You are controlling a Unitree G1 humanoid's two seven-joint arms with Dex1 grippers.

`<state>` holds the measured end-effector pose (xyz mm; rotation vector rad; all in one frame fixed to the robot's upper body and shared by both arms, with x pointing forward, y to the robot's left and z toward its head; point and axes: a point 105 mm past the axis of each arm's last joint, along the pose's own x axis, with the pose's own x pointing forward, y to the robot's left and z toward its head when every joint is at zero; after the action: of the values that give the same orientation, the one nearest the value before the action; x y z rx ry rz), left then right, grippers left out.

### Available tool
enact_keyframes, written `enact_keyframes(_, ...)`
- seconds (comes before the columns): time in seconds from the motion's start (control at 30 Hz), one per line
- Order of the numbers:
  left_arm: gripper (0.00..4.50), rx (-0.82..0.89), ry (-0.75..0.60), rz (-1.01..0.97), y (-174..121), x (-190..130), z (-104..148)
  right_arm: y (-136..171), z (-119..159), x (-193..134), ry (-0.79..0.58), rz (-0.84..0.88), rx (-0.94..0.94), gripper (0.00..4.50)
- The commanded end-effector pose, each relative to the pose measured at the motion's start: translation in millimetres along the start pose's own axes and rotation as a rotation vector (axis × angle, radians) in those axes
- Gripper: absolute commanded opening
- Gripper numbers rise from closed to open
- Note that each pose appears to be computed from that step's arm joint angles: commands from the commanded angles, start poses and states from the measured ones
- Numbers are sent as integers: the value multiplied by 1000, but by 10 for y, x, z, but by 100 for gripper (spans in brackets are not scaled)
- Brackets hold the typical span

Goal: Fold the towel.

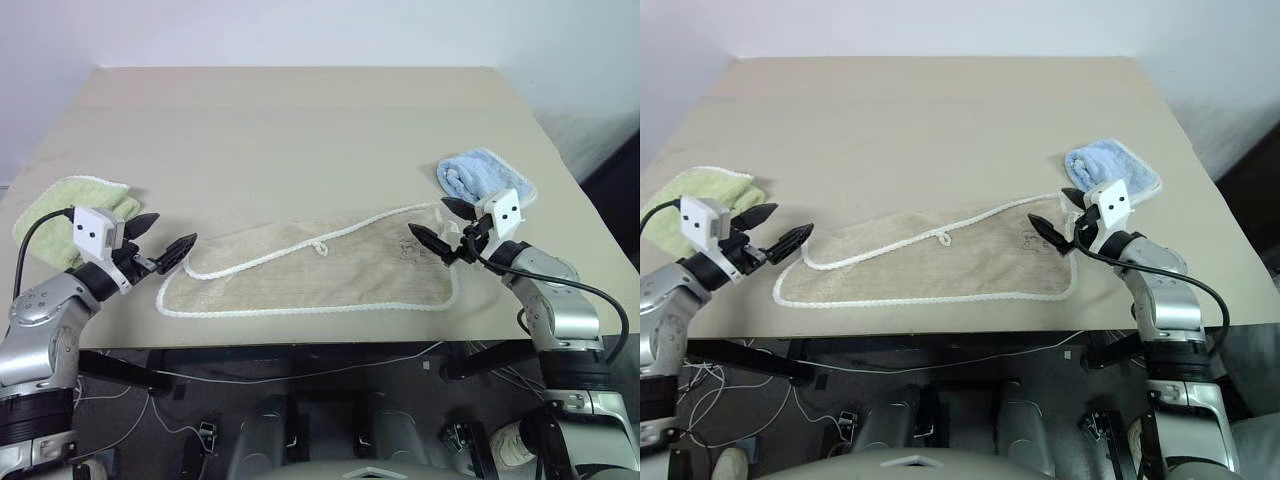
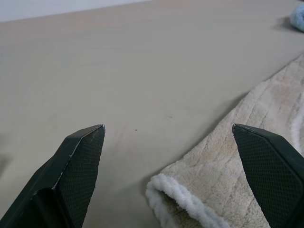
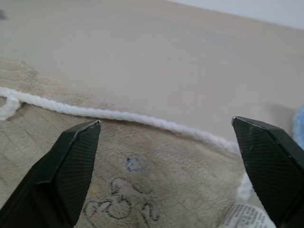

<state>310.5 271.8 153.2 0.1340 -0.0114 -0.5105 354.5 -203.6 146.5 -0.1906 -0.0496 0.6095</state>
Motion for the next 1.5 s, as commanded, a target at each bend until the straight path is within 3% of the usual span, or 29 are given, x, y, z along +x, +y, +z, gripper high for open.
enact_keyframes(0.03,450,42,-70,-15,-10,-17,202,-49,183,-29,-50,-16,-80,446)
enact_keyframes(0.83,450,72,22,-109,-149,-46,-22,28,112,11,-29,-1,-91,446)
enact_keyframes(1.2,450,319,147,-344,-214,-115,-31,109,55,95,-34,12,-69,446)
enact_keyframes(1.5,450,571,280,-424,0,-4,-142,65,18,-26,-24,-49,-73,446)
